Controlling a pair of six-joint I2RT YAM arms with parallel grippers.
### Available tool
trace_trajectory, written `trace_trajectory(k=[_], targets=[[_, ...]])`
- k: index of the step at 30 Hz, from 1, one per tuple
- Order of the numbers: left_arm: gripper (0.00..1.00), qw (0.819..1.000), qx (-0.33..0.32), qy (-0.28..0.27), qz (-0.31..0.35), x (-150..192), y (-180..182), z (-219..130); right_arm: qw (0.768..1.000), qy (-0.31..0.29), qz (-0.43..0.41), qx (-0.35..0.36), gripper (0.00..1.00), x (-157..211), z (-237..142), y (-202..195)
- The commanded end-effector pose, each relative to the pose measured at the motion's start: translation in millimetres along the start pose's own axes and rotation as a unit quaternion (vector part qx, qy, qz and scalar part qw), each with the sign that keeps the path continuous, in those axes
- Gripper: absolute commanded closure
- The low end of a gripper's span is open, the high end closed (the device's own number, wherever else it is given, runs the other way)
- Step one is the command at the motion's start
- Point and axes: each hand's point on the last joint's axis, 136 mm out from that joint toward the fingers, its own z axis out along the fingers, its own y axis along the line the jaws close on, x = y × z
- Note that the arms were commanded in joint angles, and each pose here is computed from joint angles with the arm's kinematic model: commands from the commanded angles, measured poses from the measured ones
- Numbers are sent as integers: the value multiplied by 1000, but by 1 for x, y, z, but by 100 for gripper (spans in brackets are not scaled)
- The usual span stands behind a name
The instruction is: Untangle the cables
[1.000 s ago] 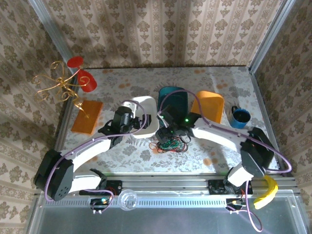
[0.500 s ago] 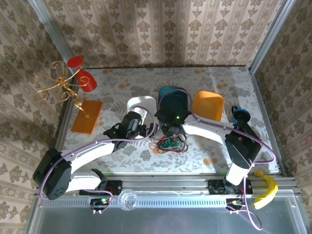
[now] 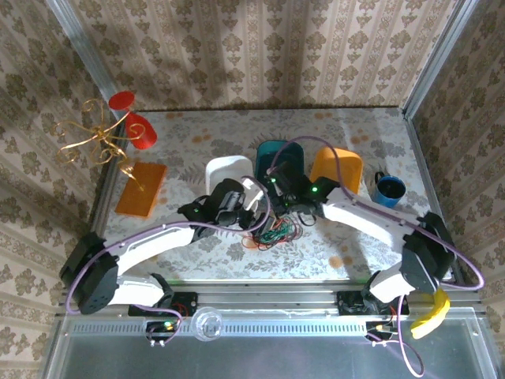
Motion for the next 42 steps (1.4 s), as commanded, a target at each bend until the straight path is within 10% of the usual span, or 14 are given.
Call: trace_trajectory(k=[1, 13, 25, 42], targets=[[0, 997, 49, 48, 46, 12, -21, 14, 996, -33, 20, -78, 100, -13, -15, 14], [2, 992, 76, 76, 61, 25, -29, 54, 979, -97, 116, -134, 100, -30, -51, -14], [25, 991, 49, 114, 51, 24, -33, 73, 956, -212, 155, -129, 100, -50, -111, -46], [28, 992, 17, 108, 62, 10, -27, 65, 899, -381, 204, 69, 100, -66, -191, -126]])
